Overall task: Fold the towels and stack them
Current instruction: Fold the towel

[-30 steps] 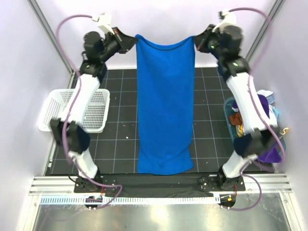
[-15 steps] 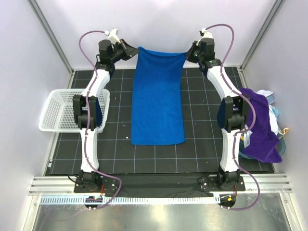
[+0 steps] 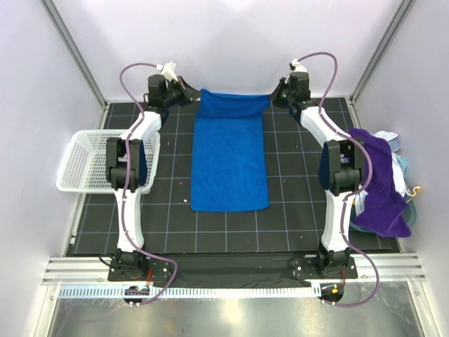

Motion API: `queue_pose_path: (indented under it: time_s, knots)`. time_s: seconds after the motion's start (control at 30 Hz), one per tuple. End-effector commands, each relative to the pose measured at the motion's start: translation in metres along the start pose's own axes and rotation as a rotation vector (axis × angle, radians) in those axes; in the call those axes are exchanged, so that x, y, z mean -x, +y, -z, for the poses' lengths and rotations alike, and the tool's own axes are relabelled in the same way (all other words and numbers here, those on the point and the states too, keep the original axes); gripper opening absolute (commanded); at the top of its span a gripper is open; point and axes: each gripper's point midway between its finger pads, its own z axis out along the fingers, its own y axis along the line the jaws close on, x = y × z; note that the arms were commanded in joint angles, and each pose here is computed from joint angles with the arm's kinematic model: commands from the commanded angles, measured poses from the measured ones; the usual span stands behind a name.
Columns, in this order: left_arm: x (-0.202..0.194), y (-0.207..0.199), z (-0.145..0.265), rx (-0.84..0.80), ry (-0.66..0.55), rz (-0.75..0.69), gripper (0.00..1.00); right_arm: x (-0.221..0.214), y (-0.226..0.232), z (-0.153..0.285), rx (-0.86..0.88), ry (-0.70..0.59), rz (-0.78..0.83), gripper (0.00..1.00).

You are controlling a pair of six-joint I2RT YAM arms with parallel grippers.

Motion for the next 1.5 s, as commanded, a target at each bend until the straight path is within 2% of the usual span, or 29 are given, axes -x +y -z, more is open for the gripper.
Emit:
queue_pose_path:
  time_s: [0.0,0.2,0.5,0.83,1.47]
  knots:
    - [0.039,-0.033,0.028,0.015,-0.104,-0.121,0.00,0.053,0.030,0.041,0.074,-0.130,-0.001,0.01]
    - [0.010,-0.009,0.045,0.189,-0.073,-0.156,0.00,0.025,0.028,0.055,0.069,-0.072,-0.030,0.01]
    - [-0.016,-0.004,0.082,0.385,-0.048,-0.194,0.00,-0.018,0.031,0.081,0.054,0.011,-0.040,0.01]
    - [-0.057,-0.012,0.112,0.426,-0.003,-0.171,0.00,-0.046,0.028,0.116,0.042,0.048,-0.041,0.01]
    - [-0.081,-0.028,0.154,0.456,0.002,-0.164,0.00,-0.082,0.029,0.163,0.034,0.087,-0.023,0.01]
